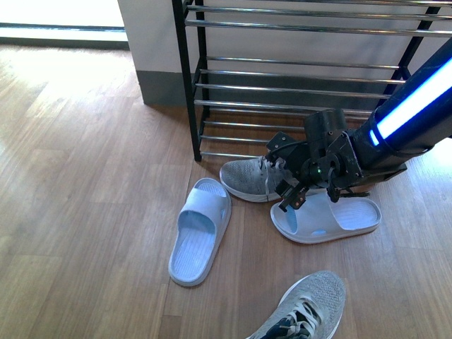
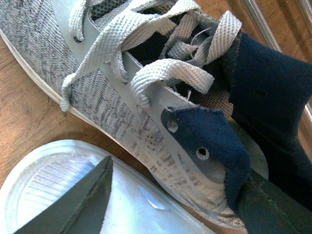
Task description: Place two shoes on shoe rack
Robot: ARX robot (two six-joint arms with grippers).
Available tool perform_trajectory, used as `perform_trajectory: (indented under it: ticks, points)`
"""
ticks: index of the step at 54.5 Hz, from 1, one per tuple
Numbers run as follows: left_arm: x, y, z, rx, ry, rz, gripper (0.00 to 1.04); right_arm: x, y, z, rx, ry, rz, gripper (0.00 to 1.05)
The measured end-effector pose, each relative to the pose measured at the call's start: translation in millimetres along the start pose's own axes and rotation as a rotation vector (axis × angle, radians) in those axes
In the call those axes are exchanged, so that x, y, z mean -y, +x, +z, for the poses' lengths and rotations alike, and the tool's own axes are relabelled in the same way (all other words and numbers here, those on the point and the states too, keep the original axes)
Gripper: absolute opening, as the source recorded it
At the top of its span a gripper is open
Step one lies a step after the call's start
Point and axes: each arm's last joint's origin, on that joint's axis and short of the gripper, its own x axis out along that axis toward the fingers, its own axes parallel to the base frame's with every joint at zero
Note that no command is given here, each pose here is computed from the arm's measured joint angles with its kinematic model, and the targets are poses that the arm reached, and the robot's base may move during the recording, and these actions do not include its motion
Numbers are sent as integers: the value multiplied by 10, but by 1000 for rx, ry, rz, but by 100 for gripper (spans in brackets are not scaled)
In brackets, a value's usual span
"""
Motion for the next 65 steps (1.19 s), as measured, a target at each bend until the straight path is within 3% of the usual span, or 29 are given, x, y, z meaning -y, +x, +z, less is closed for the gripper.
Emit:
perform_trajectory:
  ticks: [25, 34, 44, 57, 65]
  points:
    - [0, 0, -1, 0, 0, 0, 95, -20, 11, 0, 34, -5, 2, 2]
    - [0, 0, -1, 0, 0, 0, 95, -92, -74, -71, 62, -13, 14, 2]
    - [0, 0, -1, 0, 0, 0, 95, -170, -496, -188, 101, 9, 51, 2]
    - [0, 0, -1, 0, 0, 0, 95, 48, -1330, -164, 184, 121, 64, 2]
    - [0, 0, -1, 0, 0, 0, 95, 160, -1755, -347, 184, 192, 57, 2]
